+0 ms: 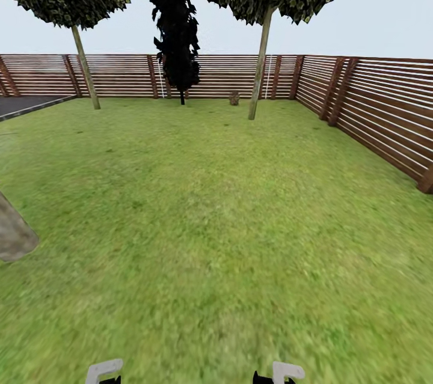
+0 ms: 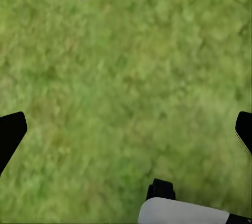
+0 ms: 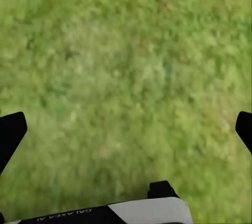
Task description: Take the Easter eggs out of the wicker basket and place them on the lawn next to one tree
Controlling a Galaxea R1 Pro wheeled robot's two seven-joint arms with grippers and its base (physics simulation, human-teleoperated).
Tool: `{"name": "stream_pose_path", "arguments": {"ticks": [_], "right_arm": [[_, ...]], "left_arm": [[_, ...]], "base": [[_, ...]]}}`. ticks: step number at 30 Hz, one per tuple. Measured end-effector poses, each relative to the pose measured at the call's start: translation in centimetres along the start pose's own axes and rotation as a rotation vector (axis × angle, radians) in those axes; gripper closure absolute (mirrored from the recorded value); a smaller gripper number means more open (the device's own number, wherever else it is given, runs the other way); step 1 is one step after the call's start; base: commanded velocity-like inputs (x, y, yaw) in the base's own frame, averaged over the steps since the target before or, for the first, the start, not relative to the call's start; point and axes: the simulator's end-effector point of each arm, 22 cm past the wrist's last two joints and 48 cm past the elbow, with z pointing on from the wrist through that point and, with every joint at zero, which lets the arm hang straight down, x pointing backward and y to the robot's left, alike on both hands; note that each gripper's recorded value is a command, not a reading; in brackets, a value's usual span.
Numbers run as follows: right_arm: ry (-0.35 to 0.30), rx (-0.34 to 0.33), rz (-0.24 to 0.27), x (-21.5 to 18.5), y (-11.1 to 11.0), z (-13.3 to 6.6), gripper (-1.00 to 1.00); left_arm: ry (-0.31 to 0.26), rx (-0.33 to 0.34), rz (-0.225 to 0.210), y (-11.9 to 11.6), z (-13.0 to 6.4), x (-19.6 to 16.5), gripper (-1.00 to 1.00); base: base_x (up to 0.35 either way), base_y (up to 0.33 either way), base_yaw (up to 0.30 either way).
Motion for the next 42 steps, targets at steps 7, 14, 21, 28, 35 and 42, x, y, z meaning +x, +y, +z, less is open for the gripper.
{"name": "stream_pose_path", "arguments": {"ticks": [7, 14, 21, 28, 35, 42], "right_arm": [[0.001, -0.001, 0.0, 0.02, 0.1, -0.02, -1.0], [0.001, -0.002, 0.0, 0.03, 0.13, -0.02, -1.0], [0.002, -0.002, 0.0, 0.05, 0.13, -0.02, -1.0], [0.009, -0.001, -0.002, 0.34, 0.1, -0.04, -1.0], [0.018, -0.001, -0.005, 0.83, 0.06, -0.09, -1.0], [0.019, -0.001, -0.005, 0.85, 0.05, -0.08, -1.0]], "left_arm": [[0.0, 0.0, 0.0, 0.0, 0.0, 0.0, -1.0], [0.0, 0.0, 0.0, 0.01, 0.0, 0.0, -1.0], [0.0, 0.0, 0.0, 0.0, 0.0, -0.01, -1.0], [0.0, 0.0, 0.0, 0.0, 0.0, 0.0, -1.0], [0.0, -0.001, 0.0, 0.07, 0.01, -0.02, -1.0], [0.0, 0.0, 0.0, 0.01, 0.0, -0.01, -1.0]], "base": [[0.283, 0.0, 0.0], [0.276, 0.0, 0.0], [0.264, 0.0, 0.0], [0.26, 0.0, 0.0], [0.26, 0.0, 0.0], [0.26, 0.0, 0.0]]}}
